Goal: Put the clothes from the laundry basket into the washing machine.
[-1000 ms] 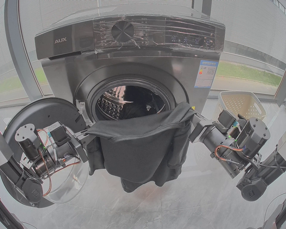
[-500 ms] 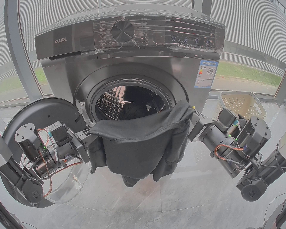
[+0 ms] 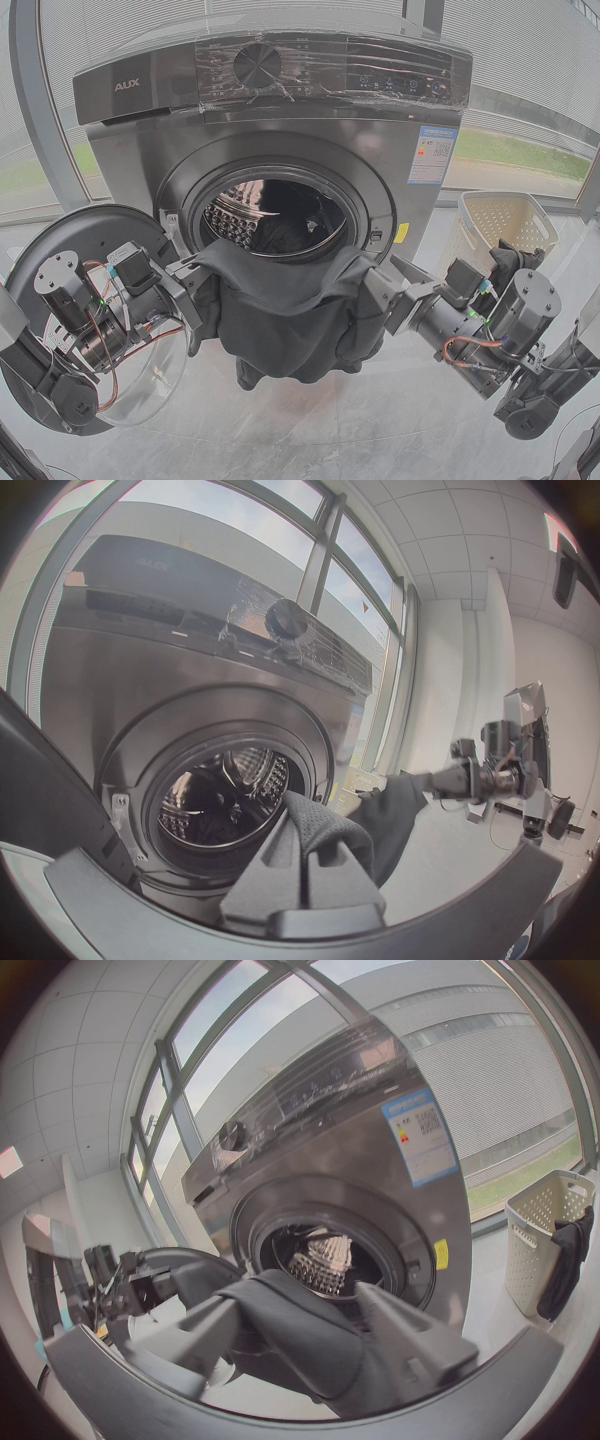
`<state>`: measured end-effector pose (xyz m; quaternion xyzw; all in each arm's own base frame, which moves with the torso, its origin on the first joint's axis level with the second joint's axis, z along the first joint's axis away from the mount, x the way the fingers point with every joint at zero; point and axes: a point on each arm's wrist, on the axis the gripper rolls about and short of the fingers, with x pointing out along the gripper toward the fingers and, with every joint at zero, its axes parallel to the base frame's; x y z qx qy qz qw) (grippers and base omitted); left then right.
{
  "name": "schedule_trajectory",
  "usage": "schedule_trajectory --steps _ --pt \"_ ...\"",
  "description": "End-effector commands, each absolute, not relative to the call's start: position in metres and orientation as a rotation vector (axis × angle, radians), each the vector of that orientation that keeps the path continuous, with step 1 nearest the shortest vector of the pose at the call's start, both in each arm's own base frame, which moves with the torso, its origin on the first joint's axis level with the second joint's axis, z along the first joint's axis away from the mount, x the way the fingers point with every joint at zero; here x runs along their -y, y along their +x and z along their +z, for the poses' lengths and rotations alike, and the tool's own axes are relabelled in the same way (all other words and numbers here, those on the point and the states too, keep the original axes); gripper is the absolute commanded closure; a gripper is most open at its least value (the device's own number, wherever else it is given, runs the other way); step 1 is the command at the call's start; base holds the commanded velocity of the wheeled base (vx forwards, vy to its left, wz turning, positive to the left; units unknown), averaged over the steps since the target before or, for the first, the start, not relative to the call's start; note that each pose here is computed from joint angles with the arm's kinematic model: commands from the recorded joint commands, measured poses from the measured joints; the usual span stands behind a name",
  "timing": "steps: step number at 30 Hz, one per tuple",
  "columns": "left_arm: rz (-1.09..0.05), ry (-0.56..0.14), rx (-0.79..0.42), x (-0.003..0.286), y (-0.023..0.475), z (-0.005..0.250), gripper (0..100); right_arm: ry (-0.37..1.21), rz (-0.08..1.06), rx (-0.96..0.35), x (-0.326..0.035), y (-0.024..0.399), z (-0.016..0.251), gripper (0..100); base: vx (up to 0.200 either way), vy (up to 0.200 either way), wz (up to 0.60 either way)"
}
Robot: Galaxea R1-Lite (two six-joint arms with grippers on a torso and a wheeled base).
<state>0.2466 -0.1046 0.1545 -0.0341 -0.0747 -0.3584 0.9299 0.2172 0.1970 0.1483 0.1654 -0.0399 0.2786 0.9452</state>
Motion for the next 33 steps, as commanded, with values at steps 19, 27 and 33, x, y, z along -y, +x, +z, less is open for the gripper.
schedule_trajectory --steps 19,27,33 --pt "-0.747 -0.116 0.234 0.153 0.262 0.168 100 0.13 0.7 -0.277 -0.227 0.211 0.041 0 0.0 0.0 0.0" --pt "-0.778 -0.118 0.223 0.161 0.254 0.167 100 0.188 0.751 -0.114 -0.26 0.253 0.06 0 0.0 0.0 0.0" --pt "-0.782 -0.112 0.214 0.159 0.25 0.164 100 0.188 0.75 -0.1 -0.277 0.278 0.045 0 0.0 0.0 0.0"
